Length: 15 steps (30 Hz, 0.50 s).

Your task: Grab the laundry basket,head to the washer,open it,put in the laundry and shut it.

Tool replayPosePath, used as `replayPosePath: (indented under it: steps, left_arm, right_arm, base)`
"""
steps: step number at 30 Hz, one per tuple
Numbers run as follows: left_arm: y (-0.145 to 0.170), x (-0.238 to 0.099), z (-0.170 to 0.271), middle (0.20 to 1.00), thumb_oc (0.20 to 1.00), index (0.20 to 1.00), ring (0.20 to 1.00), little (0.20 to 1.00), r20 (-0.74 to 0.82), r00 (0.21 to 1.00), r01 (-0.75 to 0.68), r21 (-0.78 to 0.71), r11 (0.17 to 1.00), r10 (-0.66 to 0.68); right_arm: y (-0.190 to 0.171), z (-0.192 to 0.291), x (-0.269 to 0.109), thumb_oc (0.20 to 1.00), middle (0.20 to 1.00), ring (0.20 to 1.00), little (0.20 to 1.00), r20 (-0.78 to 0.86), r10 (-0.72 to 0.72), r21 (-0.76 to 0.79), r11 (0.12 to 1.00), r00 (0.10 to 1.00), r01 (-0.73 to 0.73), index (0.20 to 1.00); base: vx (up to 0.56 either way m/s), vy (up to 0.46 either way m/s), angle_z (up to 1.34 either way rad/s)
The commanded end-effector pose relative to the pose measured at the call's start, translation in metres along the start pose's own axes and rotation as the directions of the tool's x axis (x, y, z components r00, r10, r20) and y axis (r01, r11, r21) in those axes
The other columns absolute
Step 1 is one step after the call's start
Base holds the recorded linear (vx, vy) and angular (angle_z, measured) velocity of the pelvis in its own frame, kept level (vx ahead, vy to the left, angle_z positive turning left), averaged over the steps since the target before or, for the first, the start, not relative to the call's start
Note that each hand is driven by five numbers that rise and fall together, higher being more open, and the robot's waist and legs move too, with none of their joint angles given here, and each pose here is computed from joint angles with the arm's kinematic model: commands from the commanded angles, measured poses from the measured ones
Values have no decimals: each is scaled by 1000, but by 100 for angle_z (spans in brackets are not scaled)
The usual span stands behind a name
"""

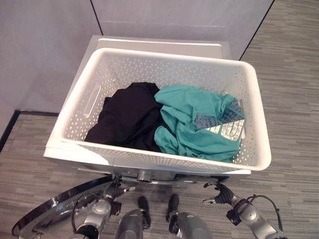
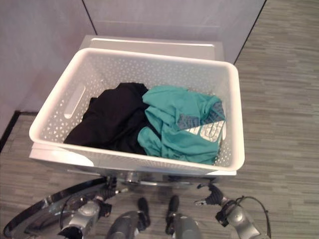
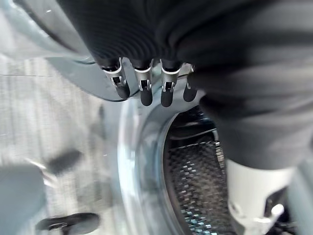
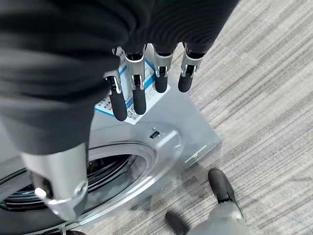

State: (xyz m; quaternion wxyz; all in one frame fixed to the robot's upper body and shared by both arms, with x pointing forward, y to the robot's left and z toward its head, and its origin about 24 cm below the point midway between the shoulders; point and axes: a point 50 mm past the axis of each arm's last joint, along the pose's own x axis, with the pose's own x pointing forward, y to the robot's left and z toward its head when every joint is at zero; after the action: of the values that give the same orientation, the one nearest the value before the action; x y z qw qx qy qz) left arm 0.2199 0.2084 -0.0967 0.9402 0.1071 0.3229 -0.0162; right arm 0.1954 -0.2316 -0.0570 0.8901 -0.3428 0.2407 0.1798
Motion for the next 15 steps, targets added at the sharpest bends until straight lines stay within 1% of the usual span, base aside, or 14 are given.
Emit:
replayPosePath:
  steps: [1,2,3,6,8,9,10,11,12,14,15]
  left_arm:
    - [-1,-5,-3,1000,1000,1000,1000,1000,32,999,-15,-12,1000,15]
    - [-3,-5,-4,1000,1000,1000,1000,1000,26,1000,-12,-10,1000,12]
    - [-4,-6,-7,1000,1000,1000,1000,1000,20,1000,-5,-11,1000,5]
    - [-1,-11,-14,1000,1000,1000,1000,1000,9,1000,-4,-22,1000,4]
    - [1,-14,-25,1000,1000,1000,1000,1000,-25,1000,-15,-24,1000,14]
    - [1,-15,-27,1000,1000,1000,1000,1000,-32,999,-16,-24,1000,15]
    - [1,-18,-34,1000,1000,1000,1000,1000,-55,998,-22,-36,999,20]
    - [1,-18,-34,1000,1000,1000,1000,1000,-55,998,-22,-36,999,19]
    - [3,-20,-42,1000,1000,1000,1000,1000,-86,996,-35,-48,998,31]
    - [6,-23,-50,1000,1000,1000,1000,1000,-113,993,-50,-61,997,43]
    - [7,-25,-54,1000,1000,1000,1000,1000,-127,991,-54,-64,996,46]
  right_arm:
    - [-17,3,-6,1000,1000,1000,1000,46,-83,14,996,996,82,1000]
    - [-15,-1,-6,1000,1000,1000,1000,27,-87,43,995,996,86,1000]
    - [-13,-14,-10,1000,1000,1000,1000,-26,-104,86,991,994,106,1000]
    - [-11,-23,-12,1000,1000,1000,1000,-70,-124,138,981,990,133,1000]
    - [-8,-29,-12,1000,1000,1000,1000,-100,-129,178,973,987,146,1000]
    - [-8,-31,-12,1000,1000,1000,1000,-108,-131,183,972,985,149,1000]
    - [-5,-41,-14,1000,1000,1000,1000,-151,-133,242,956,979,167,1000]
    - [-5,-41,-14,1000,1000,1000,1000,-151,-133,242,956,979,167,1000]
    - [0,-50,-17,1000,1000,1000,1000,-197,-135,317,928,971,193,1000]
    - [3,-69,-24,1000,1000,1000,1000,-278,-148,396,883,949,253,1000]
    - [5,-78,-28,1000,1000,1000,1000,-322,-148,406,871,935,278,1000]
  base:
    - [44,153,-29]
    - [84,283,-39]
    - [97,341,-16]
    - [38,258,-17]
    - [-26,184,-19]
    - [-26,115,-25]
    - [-13,49,-27]
    - [-12,37,-27]
    - [-9,8,-22]
    - [-9,-6,-12]
    - [-1,-28,-6]
